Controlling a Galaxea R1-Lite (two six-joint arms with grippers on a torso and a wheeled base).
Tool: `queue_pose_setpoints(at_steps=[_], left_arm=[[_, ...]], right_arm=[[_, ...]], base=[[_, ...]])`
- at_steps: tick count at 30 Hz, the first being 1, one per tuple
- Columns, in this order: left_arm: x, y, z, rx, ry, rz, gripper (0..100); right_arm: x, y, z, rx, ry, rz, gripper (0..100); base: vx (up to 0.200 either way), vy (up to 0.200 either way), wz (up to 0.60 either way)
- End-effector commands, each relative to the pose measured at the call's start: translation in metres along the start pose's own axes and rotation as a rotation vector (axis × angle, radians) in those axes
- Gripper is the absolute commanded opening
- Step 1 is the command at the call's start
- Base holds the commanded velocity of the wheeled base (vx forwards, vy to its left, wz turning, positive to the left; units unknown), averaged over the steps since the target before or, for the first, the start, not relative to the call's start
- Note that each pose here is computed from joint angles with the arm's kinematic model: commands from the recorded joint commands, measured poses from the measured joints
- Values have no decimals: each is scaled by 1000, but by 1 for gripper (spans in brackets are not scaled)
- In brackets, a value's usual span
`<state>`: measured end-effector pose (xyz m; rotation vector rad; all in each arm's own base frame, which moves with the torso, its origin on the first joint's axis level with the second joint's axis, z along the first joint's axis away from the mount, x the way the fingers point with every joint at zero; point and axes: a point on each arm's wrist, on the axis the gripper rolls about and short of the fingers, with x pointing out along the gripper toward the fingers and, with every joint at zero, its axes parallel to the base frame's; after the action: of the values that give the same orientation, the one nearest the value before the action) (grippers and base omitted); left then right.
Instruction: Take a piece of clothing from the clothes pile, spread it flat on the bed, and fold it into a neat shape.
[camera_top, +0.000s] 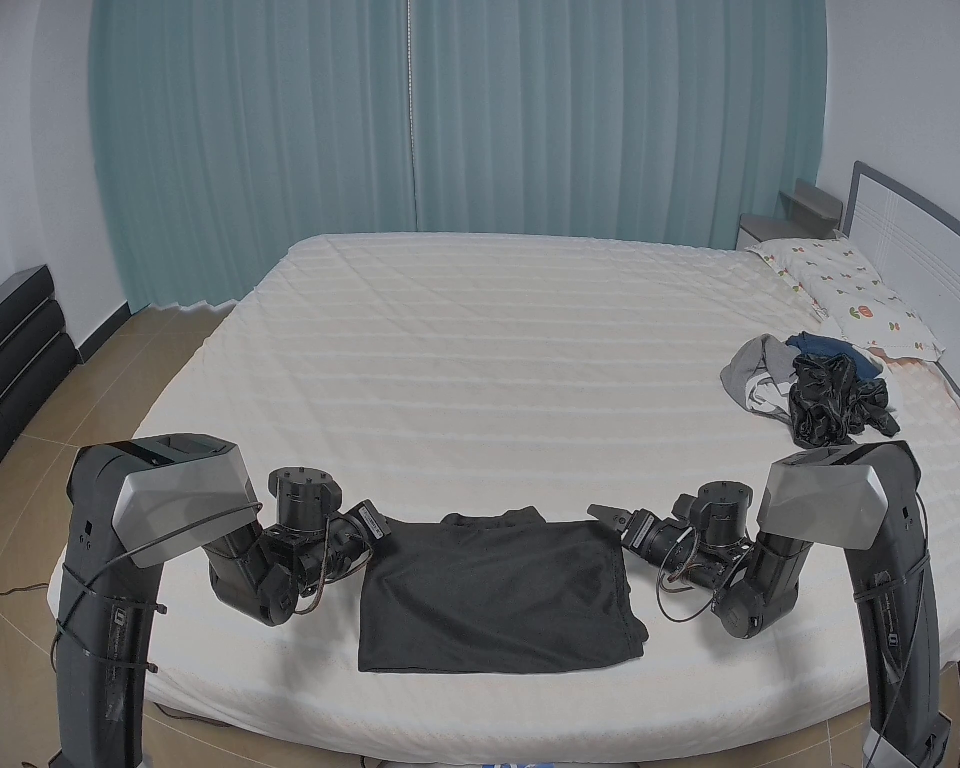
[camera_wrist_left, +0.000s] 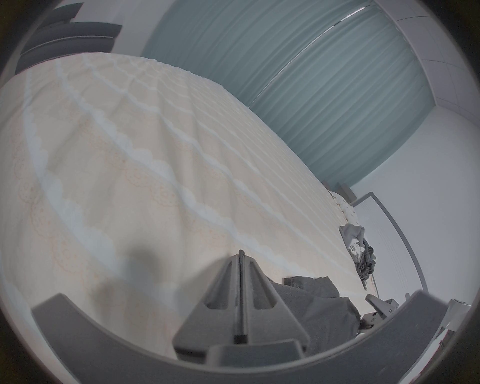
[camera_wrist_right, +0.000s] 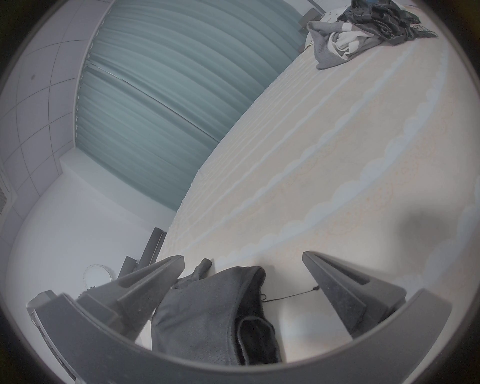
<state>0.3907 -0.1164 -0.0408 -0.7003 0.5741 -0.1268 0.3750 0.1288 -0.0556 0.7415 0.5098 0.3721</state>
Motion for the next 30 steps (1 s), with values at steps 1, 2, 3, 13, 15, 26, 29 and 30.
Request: queue_pose_setpoints(at_steps=[1, 2, 3, 13, 15, 26, 29, 30], left_arm=[[0, 2, 0, -5, -3, 5, 0], [0, 2, 0, -5, -3, 5, 0], [0, 2, 0, -5, -3, 5, 0], [-1, 3, 0, -4, -19, -9, 0], [-1, 3, 1, -5, -22, -9, 0], [2, 6, 2, -9, -26, -2, 0], [4, 8, 1, -6, -24, 0, 0], [4, 8, 1, -6, -24, 0, 0]], right_arm=[[4, 1, -5, -5, 11, 8, 100], [4, 1, -5, -5, 11, 8, 100], [5, 1, -4, -6, 10, 12, 100], [9, -4, -5, -6, 0, 4, 0], [9, -5, -4, -7, -5, -1, 0], [12, -8, 1, -14, -72, 1, 0], [17, -10, 2, -15, -84, 6, 0], [18, -10, 2, -15, -85, 5, 0]], base=[[0, 0, 0], [0, 0, 0], [0, 0, 0], [0, 0, 0], [0, 0, 0], [0, 0, 0], [0, 0, 0], [0, 0, 0]])
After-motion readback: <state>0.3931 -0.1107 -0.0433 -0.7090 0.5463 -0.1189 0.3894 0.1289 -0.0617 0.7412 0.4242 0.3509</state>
